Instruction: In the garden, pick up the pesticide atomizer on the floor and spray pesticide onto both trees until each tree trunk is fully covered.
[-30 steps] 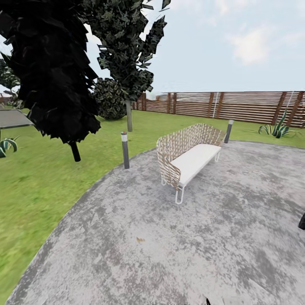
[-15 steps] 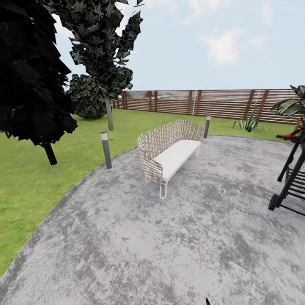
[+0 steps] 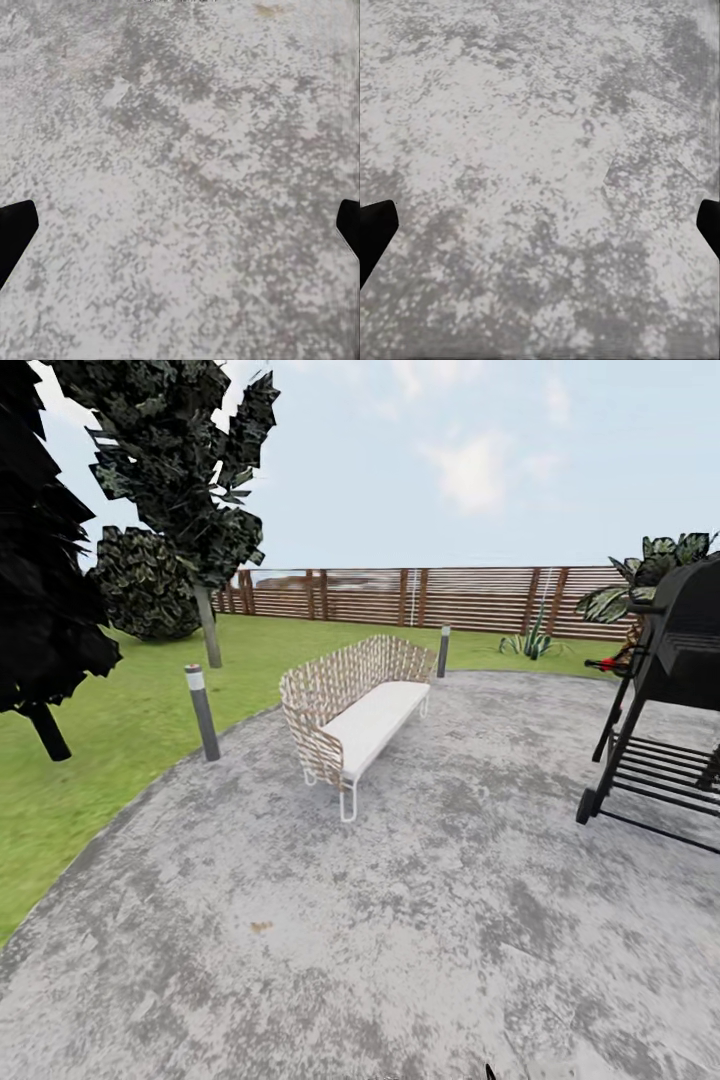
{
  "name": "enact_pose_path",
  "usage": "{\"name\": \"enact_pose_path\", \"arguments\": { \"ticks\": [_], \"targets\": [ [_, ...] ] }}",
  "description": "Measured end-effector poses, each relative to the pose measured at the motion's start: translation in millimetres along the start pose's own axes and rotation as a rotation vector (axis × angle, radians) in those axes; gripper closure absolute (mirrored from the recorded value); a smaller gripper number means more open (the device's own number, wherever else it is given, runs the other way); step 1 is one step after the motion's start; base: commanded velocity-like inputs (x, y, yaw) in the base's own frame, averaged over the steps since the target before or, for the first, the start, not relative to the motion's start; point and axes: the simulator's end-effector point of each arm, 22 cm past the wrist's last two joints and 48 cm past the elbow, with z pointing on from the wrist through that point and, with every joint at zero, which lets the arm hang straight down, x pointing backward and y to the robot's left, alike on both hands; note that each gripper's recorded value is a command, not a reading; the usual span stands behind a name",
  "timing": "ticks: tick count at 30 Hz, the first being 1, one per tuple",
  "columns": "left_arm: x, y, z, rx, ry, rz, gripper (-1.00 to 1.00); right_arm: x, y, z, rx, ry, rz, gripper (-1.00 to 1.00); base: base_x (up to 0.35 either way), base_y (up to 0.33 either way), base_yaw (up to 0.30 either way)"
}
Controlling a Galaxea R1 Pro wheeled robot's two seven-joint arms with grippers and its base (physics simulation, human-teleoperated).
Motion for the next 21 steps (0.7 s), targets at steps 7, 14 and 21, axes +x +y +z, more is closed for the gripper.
{"name": "enact_pose_path", "arguments": {
  "ticks": [7, 14, 21],
  "targets": [
    [12, -2, 8.1, 0.000, 0.001, 0.000, -1.00, 13, 1, 7.4, 0.000, 0.000, 0.000, -1.00, 0.000, 0.000, -0.294],
    [22, -3, 15.2, -0.001, 0.000, -0.001, -1.00, 24, 2, 13.7, 0.000, 0.000, 0.000, -1.00, 0.000, 0.000, -0.299],
    [23, -4, 15.1, 0.002, -0.001, 0.001, -1.00, 24, 2, 13.7, 0.000, 0.000, 0.000, -1.00, 0.005, 0.000, -0.300]
  ]
}}
